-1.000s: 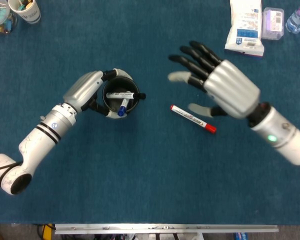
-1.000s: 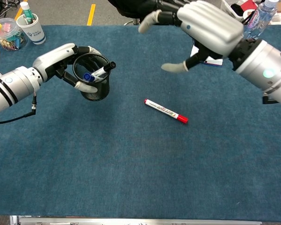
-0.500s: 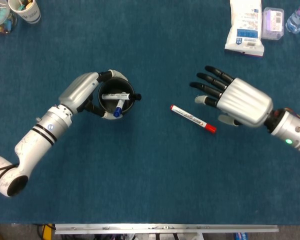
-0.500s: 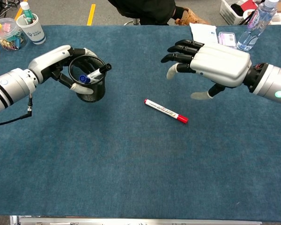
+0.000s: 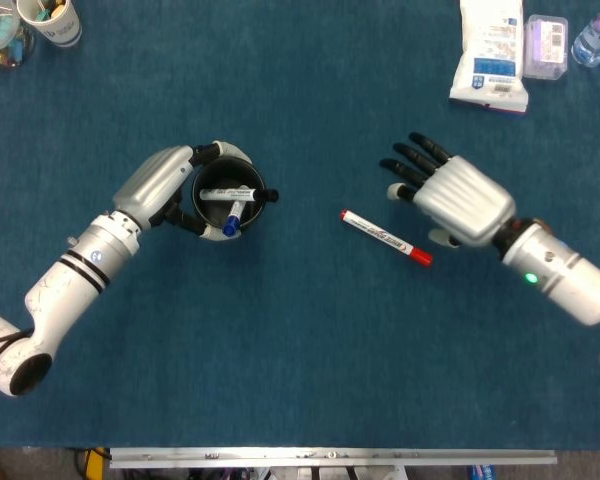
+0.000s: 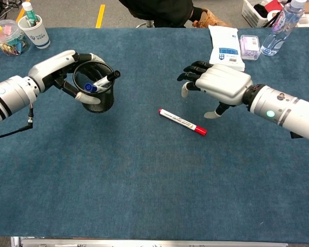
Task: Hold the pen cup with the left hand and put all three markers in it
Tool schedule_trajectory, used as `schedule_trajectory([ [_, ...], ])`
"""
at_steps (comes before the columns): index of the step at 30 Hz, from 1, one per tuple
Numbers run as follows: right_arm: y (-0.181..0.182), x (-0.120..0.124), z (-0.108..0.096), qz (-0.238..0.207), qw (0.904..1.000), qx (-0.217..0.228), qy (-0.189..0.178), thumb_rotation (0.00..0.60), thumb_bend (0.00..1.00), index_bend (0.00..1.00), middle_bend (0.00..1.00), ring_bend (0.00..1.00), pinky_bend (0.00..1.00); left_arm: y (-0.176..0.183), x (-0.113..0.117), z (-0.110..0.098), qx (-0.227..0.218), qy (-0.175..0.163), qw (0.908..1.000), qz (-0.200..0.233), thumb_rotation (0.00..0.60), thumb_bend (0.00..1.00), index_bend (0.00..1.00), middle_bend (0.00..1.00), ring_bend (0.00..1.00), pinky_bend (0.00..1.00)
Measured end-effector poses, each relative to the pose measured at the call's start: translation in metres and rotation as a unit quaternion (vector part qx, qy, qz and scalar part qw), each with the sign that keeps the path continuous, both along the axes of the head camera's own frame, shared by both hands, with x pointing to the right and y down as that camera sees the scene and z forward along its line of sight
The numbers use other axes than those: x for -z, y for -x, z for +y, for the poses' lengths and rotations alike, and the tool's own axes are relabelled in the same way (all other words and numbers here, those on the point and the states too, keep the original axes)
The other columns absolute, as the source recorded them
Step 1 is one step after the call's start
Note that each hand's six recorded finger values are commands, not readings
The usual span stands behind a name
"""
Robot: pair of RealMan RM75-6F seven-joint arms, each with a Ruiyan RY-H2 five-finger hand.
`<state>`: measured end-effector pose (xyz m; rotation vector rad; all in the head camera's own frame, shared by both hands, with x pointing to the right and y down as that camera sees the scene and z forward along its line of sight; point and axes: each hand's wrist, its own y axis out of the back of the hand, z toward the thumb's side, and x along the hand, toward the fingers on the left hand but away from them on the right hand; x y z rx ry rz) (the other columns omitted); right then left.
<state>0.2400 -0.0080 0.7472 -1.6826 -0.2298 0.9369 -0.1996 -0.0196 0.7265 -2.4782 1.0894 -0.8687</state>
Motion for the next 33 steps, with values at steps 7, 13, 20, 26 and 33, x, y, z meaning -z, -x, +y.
schedule_trajectory([
  [7,0.022,-0.013,0.007,0.019,0.9981,-0.037,0.047,0.6,0.13,0.38,0.15,0.0,0.0,0.0,0.001,0.001,-0.001,-0.002,1.0,0.002,0.6,0.02,0.31,0.4,0.33,0.29],
  [13,0.042,-0.017,0.013,0.026,0.9953,-0.053,0.077,0.598,0.13,0.41,0.15,0.0,0.0,0.002,0.002,0.0,0.003,-0.002,1.0,0.003,0.6,0.02,0.31,0.4,0.33,0.29],
  [20,0.057,-0.017,0.017,0.041,0.9936,-0.056,0.089,0.573,0.13,0.42,0.15,0.0,0.0,0.003,0.003,0.001,0.002,-0.003,1.0,0.004,0.6,0.02,0.31,0.4,0.33,0.29],
  [26,0.056,-0.017,0.013,0.048,0.9924,-0.072,0.088,0.497,0.13,0.43,0.15,0.0,0.0,0.005,0.002,0.001,0.004,-0.002,1.0,0.005,0.6,0.02,0.31,0.4,0.33,0.29],
  [33,0.056,-0.015,0.006,0.04,0.991,-0.088,0.092,0.366,0.13,0.43,0.15,0.0,0.0,0.004,0.0,0.001,0.002,0.0,1.0,0.004,0.6,0.02,0.31,0.4,0.33,0.29],
])
